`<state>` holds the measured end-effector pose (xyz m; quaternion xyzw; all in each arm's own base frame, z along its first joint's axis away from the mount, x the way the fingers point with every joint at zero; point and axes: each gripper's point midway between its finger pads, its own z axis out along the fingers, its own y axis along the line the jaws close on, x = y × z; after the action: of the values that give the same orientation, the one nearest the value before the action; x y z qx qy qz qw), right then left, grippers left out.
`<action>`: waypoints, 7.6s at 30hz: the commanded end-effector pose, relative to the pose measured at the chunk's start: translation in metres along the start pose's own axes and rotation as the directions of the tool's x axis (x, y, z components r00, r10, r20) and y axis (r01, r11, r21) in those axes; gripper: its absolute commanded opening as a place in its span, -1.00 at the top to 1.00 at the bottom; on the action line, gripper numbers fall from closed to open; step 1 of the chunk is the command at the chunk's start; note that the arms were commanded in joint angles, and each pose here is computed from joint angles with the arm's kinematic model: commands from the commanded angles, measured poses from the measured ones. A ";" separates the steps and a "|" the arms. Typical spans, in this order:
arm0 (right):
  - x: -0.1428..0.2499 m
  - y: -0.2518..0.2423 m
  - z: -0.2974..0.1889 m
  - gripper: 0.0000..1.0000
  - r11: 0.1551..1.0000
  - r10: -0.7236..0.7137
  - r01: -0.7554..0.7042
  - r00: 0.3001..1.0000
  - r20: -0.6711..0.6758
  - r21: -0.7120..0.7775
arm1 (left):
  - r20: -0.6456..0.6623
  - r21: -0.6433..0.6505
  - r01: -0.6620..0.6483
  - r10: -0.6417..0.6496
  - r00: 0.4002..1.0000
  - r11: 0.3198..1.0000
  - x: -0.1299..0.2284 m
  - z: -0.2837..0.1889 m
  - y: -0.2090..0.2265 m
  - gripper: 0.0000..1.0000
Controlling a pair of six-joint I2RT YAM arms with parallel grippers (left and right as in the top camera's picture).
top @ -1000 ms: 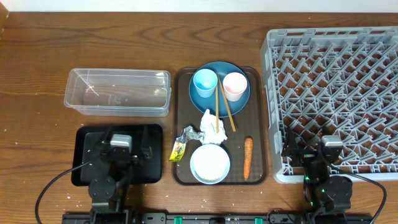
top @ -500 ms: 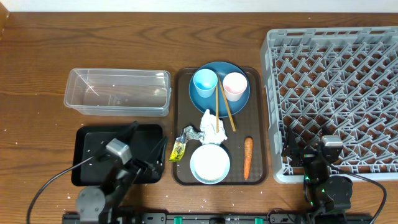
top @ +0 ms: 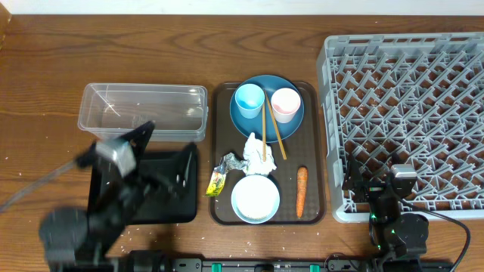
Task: Sort waste into correct bins and load items into the dishwasher rack
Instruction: 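Reach the left gripper to the white tissue on the brown tray, then grasp the white tissue with the left gripper and lift, then carry the tissue to the clear bin and release it, then reach the left gripper to the silver foil wrapper and grasp it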
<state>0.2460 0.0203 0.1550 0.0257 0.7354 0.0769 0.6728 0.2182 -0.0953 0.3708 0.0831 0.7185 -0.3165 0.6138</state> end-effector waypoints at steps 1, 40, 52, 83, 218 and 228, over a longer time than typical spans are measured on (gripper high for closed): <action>0.002 0.002 0.000 -0.99 1.000 0.010 -0.010 1.000 -0.007 -0.008 | -0.145 0.048 0.035 -0.027 0.989 0.998 0.002 0.020 -0.001 -0.89; 0.002 0.002 0.000 -0.98 1.000 0.010 -0.010 1.000 -0.007 -0.008 | -0.888 0.066 0.137 -0.004 0.461 0.988 0.258 0.111 -0.056 -0.72; 0.002 0.002 0.000 -0.99 1.000 0.010 -0.010 1.000 -0.007 -0.008 | -0.859 -0.215 -0.074 -0.153 0.489 0.974 0.277 0.129 0.005 -0.24; 0.002 0.002 0.000 -0.98 1.000 0.009 -0.010 1.000 -0.007 -0.008 | -0.858 -0.266 -0.149 -0.164 0.487 0.952 0.320 0.159 0.034 -0.11; 0.002 0.002 0.000 -0.98 1.000 0.009 -0.010 1.000 -0.007 -0.008 | -0.772 -0.524 -0.195 -0.366 0.520 0.829 0.246 0.068 0.077 -0.46; 0.002 0.002 0.000 -0.99 1.000 0.009 -0.010 1.000 -0.007 -0.008 | -0.835 -0.504 -0.265 -0.386 0.393 0.822 0.302 0.076 0.072 -0.46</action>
<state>0.2460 0.0202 0.1549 0.0258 0.7355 0.0768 0.6727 0.2534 -0.1608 0.0707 0.0381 0.9927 -0.0212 0.1127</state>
